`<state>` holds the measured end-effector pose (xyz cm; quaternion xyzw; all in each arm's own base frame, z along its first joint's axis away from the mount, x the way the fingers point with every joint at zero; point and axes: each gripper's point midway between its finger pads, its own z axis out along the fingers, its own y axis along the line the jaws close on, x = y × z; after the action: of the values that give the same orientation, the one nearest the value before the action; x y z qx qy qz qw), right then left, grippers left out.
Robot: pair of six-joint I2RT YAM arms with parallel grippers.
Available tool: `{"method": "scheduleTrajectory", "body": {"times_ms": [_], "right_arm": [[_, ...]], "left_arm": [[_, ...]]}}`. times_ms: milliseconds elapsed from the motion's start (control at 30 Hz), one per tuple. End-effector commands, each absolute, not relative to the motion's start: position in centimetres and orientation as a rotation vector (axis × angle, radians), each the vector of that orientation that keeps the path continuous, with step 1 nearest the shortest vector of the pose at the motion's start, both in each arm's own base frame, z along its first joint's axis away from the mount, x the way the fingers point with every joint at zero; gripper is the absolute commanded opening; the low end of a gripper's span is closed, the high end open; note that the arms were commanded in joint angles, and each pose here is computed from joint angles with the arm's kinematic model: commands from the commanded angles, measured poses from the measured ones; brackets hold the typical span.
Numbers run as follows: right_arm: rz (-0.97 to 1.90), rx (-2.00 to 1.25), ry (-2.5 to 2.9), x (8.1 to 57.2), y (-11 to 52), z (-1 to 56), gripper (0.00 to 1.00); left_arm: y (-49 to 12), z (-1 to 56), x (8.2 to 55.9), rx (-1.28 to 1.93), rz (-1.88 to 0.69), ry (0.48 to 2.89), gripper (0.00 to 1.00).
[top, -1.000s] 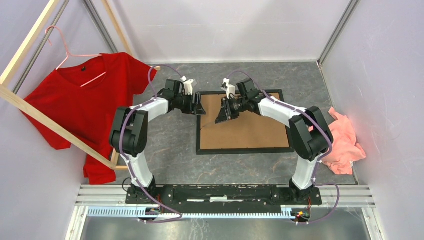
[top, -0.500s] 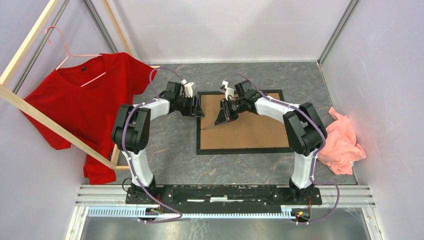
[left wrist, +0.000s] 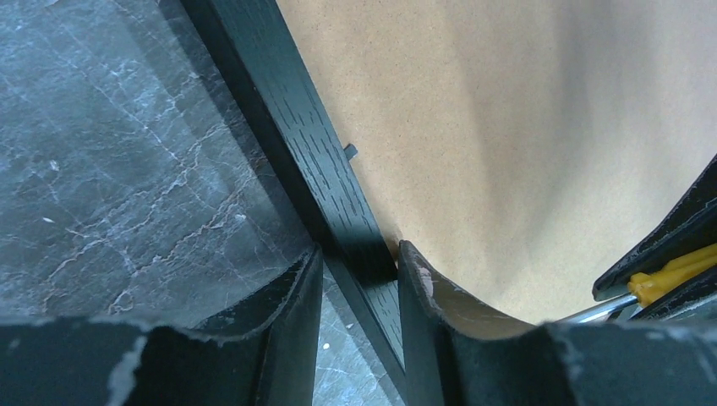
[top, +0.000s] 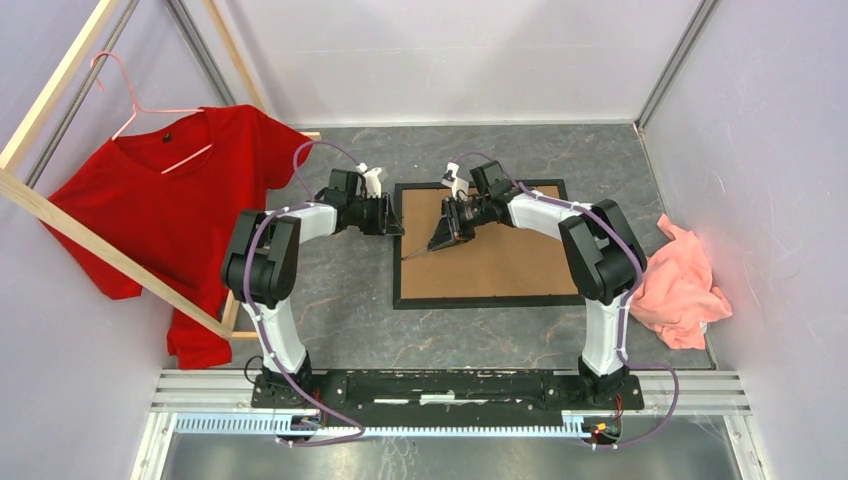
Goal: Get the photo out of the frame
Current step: Release the photo frame item from the photo frame.
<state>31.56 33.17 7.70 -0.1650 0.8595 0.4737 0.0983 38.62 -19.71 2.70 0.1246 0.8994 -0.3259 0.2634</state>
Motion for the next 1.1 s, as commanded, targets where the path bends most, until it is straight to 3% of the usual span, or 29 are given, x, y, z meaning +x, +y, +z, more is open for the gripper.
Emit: {"method": "scheduleTrajectory", "body": {"times_ms": [0,367,500,767,1067], "right_arm": [[1.471,-0.509,2.481,32.3,34.9,8.8,0.0],[1.532,-0.405,2.463,34.0,35.6,9.7,0.0],[1.463,-0.382,2.45,34.9,35.6,10.0,0.0],[1.305,-0.4,2.379,35.8,37.2,12.8,0.0],[1.219,-0.571,2.372,31.7,40.6,13.5,0.0]], "left_arm": [[-20.1,1.8,37.3,0.309,-0.906,2.466,0.38],[-20.5,0.0,35.9,0.299,-0.953,2.494,0.16],[-20.4,-1.2,35.3,0.27,-0.956,2.533,0.03],[-19.6,-2.0,35.0,0.223,-0.87,2.569,0.02],[-18.6,-2.1,35.4,0.145,-0.777,2.559,0.02]]}}
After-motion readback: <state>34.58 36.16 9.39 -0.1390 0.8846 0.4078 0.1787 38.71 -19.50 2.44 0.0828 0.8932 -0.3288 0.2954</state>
